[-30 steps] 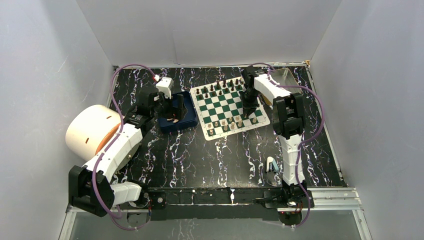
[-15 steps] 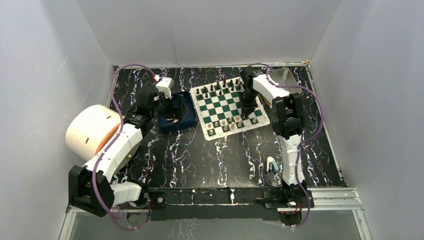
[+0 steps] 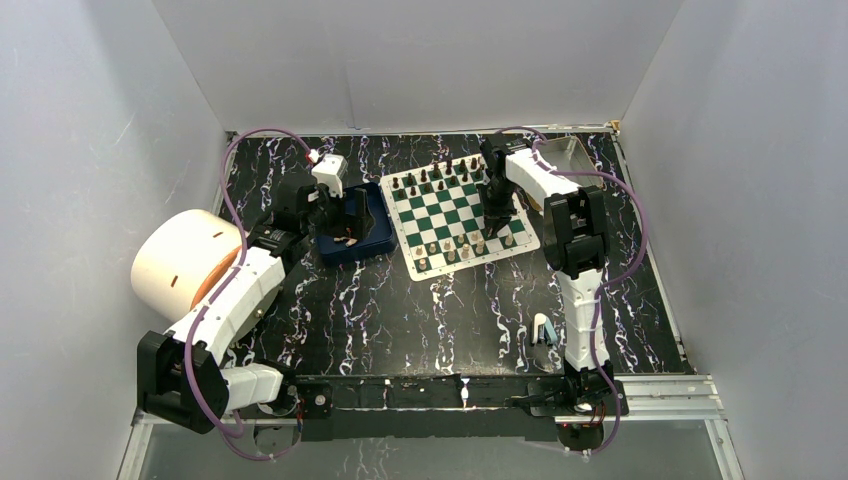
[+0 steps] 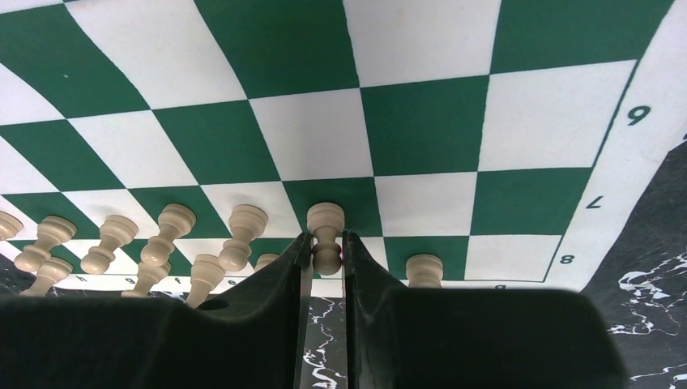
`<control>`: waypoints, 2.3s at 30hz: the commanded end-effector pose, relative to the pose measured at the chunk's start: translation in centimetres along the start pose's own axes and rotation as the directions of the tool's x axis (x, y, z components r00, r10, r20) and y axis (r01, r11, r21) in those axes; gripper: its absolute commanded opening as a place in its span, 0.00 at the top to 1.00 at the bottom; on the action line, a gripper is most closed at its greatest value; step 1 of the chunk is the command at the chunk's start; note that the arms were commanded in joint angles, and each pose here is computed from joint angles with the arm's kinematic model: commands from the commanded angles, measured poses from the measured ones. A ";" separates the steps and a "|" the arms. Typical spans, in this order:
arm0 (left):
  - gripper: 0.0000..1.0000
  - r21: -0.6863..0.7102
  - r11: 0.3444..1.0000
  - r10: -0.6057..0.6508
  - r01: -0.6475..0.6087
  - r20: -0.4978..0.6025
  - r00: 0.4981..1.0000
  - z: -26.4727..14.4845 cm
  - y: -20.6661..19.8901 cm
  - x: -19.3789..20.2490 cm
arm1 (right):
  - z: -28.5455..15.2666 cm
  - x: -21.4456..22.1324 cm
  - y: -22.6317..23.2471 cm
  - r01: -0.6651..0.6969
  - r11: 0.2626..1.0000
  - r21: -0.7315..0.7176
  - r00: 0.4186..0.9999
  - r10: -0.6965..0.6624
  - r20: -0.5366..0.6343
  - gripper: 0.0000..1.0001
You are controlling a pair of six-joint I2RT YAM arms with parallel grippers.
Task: Set up the chess pieces on the board
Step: Place the chess piece on the chessboard.
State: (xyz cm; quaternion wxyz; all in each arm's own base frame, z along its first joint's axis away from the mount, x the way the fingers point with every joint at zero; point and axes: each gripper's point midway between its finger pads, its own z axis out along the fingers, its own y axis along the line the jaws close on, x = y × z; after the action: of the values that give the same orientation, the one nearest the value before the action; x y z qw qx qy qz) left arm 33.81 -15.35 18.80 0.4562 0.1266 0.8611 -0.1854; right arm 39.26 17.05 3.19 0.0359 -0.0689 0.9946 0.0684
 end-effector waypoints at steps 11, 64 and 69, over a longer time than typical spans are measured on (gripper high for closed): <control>0.05 0.022 1.000 0.006 -0.007 0.030 1.000 -0.3 -0.6 -0.9 | -1.4 0.0 0.9 0.002 1.000 -0.015 1.000 -0.002 0.009 0.73; 0.05 0.027 1.000 0.006 -0.007 0.034 0.999 -0.4 -0.7 -1.0 | -1.4 -0.3 0.5 0.005 0.999 0.034 1.000 -0.006 0.008 0.68; 0.05 0.027 1.000 0.007 -0.007 0.035 0.999 -0.4 -0.7 -1.0 | -2.0 -0.5 0.7 0.007 1.000 0.028 1.000 -0.008 0.022 0.67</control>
State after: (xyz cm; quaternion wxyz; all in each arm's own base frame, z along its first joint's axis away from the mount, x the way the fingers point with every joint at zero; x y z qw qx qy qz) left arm 33.74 -15.49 18.81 0.4549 0.1271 0.8609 -0.1892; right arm 38.65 16.93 3.43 0.0251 -0.0723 0.9957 0.0522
